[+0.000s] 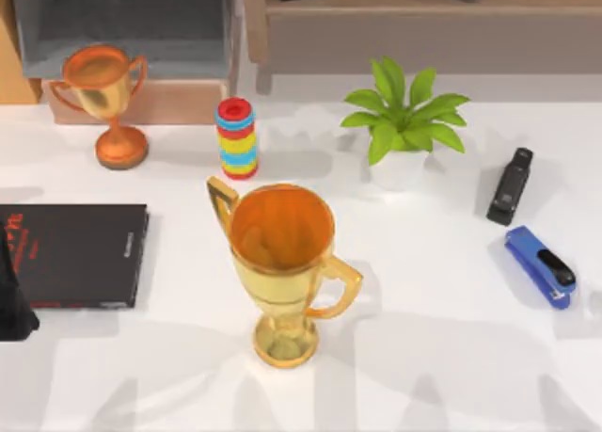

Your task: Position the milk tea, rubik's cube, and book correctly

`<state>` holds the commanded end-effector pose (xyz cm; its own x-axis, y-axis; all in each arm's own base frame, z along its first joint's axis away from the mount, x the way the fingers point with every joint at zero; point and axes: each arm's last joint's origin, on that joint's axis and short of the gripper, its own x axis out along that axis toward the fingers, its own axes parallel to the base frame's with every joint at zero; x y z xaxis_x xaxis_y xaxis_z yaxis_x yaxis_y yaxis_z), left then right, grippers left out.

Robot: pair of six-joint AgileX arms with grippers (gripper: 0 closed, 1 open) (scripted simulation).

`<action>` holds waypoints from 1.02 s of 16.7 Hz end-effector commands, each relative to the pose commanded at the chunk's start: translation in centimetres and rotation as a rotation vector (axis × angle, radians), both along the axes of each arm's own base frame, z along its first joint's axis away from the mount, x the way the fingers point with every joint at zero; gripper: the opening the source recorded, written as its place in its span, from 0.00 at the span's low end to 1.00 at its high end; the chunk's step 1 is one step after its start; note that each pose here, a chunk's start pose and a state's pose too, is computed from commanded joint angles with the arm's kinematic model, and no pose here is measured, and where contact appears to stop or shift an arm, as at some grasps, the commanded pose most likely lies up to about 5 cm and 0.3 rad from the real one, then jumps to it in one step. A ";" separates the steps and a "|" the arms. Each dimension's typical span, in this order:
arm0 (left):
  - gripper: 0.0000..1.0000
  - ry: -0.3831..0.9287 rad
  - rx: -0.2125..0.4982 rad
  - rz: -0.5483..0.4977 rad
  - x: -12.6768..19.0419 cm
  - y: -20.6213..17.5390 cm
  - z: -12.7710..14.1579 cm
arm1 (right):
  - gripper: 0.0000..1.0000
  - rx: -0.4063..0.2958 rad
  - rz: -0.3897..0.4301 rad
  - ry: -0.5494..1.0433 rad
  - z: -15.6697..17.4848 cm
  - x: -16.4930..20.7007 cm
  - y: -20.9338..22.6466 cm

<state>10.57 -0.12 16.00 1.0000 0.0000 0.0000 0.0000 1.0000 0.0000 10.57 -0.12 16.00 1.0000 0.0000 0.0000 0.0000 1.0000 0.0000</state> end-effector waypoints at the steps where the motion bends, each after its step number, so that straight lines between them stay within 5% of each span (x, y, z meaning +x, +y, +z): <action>1: 1.00 0.000 0.000 0.000 0.0 0.0 0.0 | 1.00 0.000 0.000 0.000 0.0 0.0 0.0; 5: 1.00 -0.021 -0.002 -0.002 0.1 -0.1 1.7 | 1.00 0.000 0.000 0.000 0.0 0.0 0.0; 10: 1.00 -0.057 -0.011 -0.008 2.3 -0.4 8.0 | 1.00 0.000 0.000 0.000 0.0 0.0 0.0; 17: 1.00 -0.012 -0.021 -0.015 14.7 -2.6 14.4 | 1.00 0.000 0.000 0.000 0.0 0.0 0.0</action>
